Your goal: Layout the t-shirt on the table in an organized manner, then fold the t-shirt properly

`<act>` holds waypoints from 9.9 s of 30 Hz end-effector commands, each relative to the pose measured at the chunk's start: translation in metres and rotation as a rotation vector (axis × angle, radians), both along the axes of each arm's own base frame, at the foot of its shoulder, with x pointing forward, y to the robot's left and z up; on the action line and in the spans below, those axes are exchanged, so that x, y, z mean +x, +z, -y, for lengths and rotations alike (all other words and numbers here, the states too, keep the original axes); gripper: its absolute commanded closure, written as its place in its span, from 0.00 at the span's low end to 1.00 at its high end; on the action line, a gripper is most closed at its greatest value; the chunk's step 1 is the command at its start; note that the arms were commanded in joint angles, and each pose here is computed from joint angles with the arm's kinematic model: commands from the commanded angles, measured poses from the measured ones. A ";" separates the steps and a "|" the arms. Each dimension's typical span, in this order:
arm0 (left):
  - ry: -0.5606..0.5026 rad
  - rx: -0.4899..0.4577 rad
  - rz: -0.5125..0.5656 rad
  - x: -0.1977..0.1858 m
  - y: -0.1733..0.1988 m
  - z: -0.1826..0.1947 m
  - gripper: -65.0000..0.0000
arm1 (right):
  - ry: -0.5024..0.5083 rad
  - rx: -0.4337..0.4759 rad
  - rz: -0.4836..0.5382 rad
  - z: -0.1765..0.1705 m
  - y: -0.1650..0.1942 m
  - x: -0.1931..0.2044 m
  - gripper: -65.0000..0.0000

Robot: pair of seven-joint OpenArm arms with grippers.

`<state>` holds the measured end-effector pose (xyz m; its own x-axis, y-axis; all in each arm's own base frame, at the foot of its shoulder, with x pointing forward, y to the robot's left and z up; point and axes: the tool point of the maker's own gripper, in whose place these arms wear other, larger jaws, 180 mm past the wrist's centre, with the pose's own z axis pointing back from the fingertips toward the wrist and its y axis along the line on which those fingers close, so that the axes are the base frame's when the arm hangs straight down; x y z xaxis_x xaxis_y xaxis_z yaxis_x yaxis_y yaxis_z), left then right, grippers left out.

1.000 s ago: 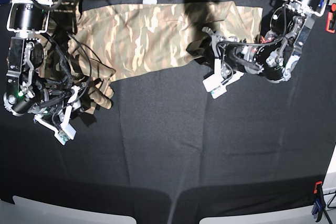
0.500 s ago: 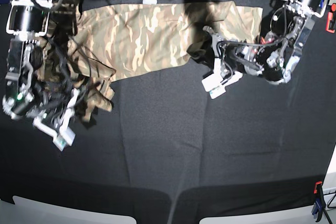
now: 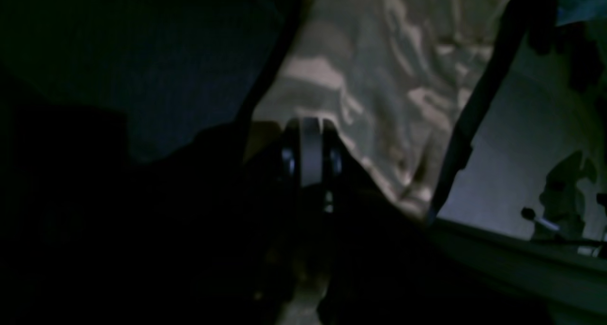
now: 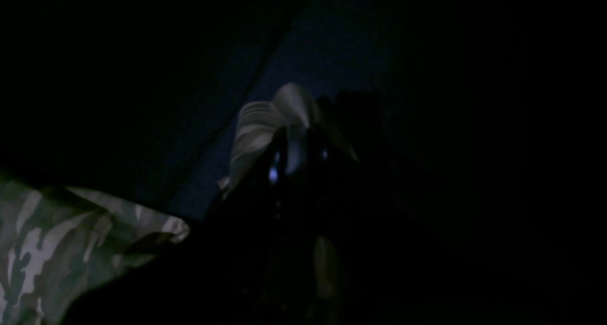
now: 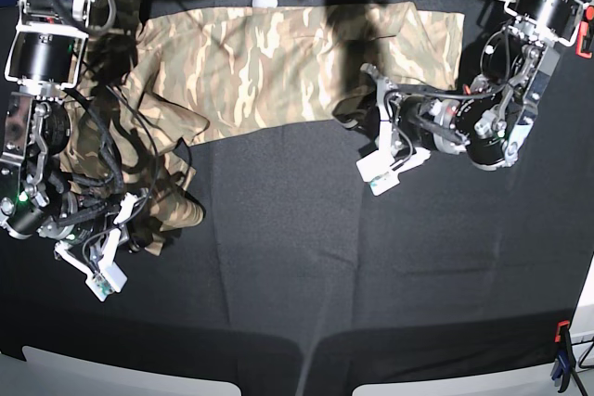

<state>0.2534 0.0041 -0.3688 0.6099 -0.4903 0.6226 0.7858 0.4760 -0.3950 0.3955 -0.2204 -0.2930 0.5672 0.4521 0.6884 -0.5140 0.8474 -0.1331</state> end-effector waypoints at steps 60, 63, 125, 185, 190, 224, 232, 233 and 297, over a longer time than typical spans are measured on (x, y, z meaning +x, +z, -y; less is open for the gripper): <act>0.034 0.029 0.091 0.023 0.009 -0.006 1.00 | 0.009 0.009 0.050 0.001 0.019 0.008 1.00; 0.062 0.052 0.187 0.040 0.013 -0.010 1.00 | 0.011 0.016 0.075 0.000 0.023 0.011 1.00; 0.218 0.423 0.138 0.018 -0.048 -0.070 0.48 | -0.501 0.155 -0.120 0.152 -0.060 -0.075 1.00; 0.018 -0.155 -0.341 0.021 0.006 -0.047 0.48 | -0.501 0.156 -0.119 0.152 -0.060 -0.075 1.00; 0.004 -0.226 -0.380 0.007 0.005 -0.035 0.48 | -0.501 0.156 -0.119 0.152 -0.060 -0.075 1.00; 0.080 0.051 -0.212 0.032 -0.024 -0.096 0.67 | -0.501 0.157 -0.116 0.152 -0.060 -0.074 1.00; 0.097 0.079 -0.178 0.037 -0.029 -0.100 0.67 | -0.501 0.157 -0.116 0.152 -0.060 -0.074 1.00; 0.097 0.079 -0.173 0.039 -0.027 -0.100 0.67 | -0.501 0.157 -0.116 0.152 -0.060 -0.074 1.00; 0.079 0.072 -0.137 0.050 -0.022 -0.082 1.00 | -0.431 0.333 -0.202 0.135 -0.046 -0.091 1.00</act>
